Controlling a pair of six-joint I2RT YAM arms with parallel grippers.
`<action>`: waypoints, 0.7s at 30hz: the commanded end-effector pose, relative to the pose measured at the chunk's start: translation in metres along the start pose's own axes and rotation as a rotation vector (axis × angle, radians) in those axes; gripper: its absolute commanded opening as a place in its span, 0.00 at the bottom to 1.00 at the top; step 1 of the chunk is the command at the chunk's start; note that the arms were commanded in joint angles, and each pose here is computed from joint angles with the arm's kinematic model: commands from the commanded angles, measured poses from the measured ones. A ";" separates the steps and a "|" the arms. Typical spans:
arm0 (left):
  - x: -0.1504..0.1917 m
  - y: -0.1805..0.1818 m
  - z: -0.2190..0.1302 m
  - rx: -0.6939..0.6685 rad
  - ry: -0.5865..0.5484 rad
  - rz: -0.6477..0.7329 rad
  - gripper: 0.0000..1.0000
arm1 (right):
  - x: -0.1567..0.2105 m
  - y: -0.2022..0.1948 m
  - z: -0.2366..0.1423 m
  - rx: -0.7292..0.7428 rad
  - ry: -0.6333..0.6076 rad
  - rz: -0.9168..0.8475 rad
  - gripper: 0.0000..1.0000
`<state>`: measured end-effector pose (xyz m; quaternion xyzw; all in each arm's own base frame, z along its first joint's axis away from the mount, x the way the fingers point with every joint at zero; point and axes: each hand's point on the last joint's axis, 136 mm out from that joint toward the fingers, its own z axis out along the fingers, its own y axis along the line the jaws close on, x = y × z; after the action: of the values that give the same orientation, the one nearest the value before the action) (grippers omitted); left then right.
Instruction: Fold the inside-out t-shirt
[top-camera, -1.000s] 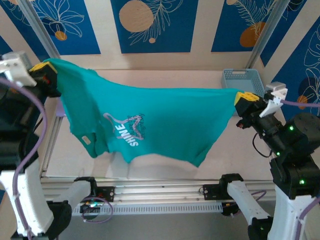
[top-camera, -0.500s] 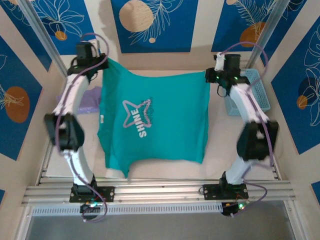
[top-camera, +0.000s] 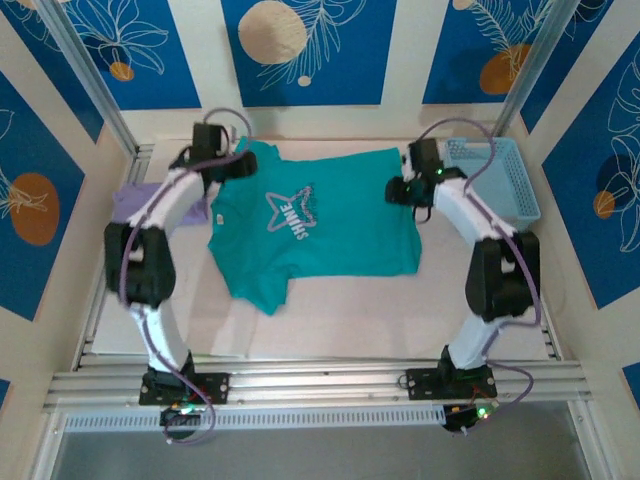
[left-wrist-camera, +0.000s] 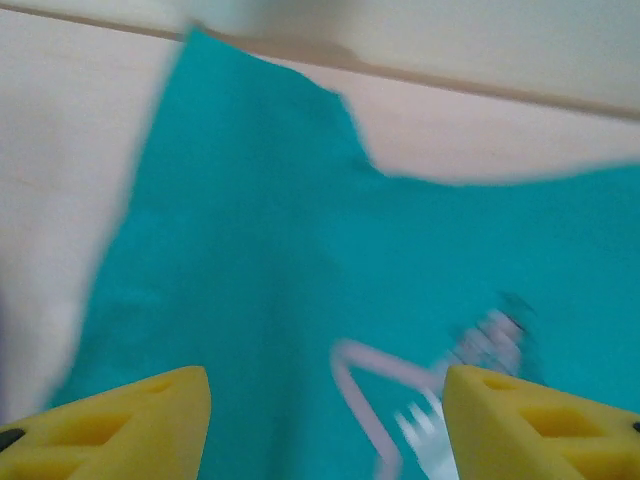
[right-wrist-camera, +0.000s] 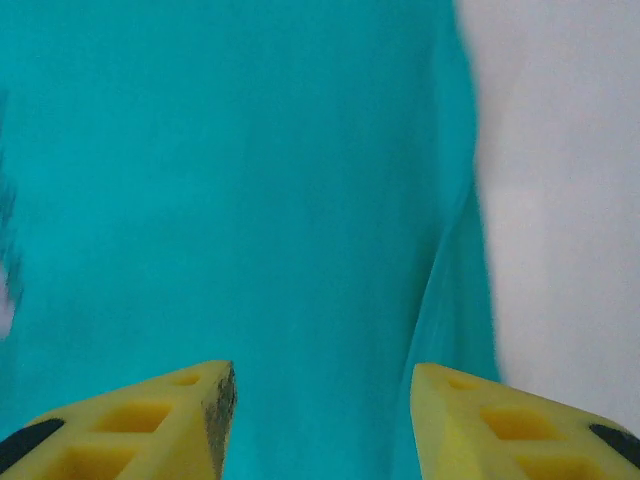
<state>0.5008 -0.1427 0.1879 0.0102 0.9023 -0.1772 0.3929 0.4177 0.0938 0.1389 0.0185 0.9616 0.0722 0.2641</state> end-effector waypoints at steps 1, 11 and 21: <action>0.041 -0.103 -0.021 0.320 -0.127 0.153 0.60 | 0.080 -0.019 -0.007 0.160 0.154 0.018 0.51; 0.223 -0.211 -0.004 0.465 0.079 0.801 0.59 | 0.137 -0.052 0.015 0.288 0.311 0.052 0.49; 0.290 -0.209 0.036 0.421 0.304 0.995 0.55 | 0.143 -0.053 0.047 0.306 0.392 0.012 0.46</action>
<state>0.2992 -0.3931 0.0426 0.5017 0.7842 -0.1795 0.3181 0.3128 0.0616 0.0184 0.0531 0.9946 -0.0597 0.0660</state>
